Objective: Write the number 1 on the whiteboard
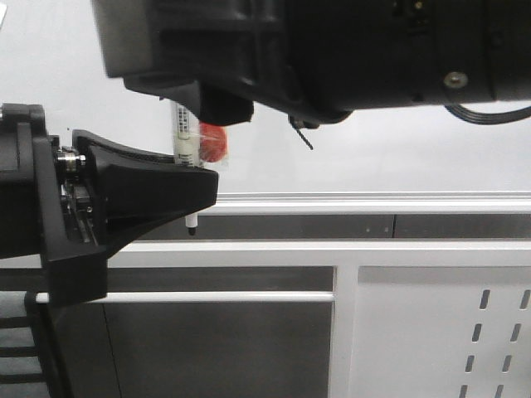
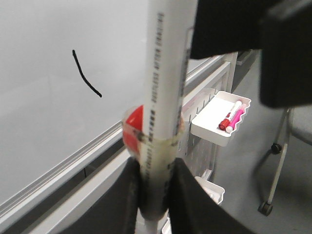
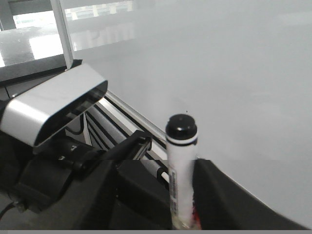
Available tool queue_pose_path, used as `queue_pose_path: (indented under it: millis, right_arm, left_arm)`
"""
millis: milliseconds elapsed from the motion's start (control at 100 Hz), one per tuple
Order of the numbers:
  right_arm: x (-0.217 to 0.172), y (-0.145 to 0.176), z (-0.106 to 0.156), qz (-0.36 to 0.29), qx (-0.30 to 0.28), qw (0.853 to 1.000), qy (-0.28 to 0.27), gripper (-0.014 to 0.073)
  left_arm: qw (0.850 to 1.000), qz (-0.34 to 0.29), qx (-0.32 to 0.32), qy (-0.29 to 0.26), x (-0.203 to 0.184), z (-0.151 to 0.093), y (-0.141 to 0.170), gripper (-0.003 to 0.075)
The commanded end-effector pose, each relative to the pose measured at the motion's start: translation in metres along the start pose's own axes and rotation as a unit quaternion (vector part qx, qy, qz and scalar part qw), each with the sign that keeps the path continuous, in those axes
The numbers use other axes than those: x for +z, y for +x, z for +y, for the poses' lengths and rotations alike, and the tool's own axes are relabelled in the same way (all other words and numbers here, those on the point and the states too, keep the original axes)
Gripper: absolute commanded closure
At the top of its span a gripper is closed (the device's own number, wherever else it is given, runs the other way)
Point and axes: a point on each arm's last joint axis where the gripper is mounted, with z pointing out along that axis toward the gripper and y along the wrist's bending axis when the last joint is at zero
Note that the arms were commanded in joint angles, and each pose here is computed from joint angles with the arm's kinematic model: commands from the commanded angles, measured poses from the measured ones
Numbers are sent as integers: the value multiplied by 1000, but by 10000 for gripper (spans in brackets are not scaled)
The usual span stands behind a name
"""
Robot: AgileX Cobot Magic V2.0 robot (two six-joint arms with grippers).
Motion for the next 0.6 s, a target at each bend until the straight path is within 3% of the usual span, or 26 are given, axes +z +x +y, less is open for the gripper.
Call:
queue_pose_path:
  millis: [0, 590]
  right_arm:
    - [1, -23, -1, -74, -9, 997, 2, 268]
    - [13, -11, -6, -75, -10, 997, 20, 271]
  left_arm:
    - [992, -122, 8, 26, 0, -4, -28, 739]
    - [990, -130, 21, 42, 4, -4, -34, 739]
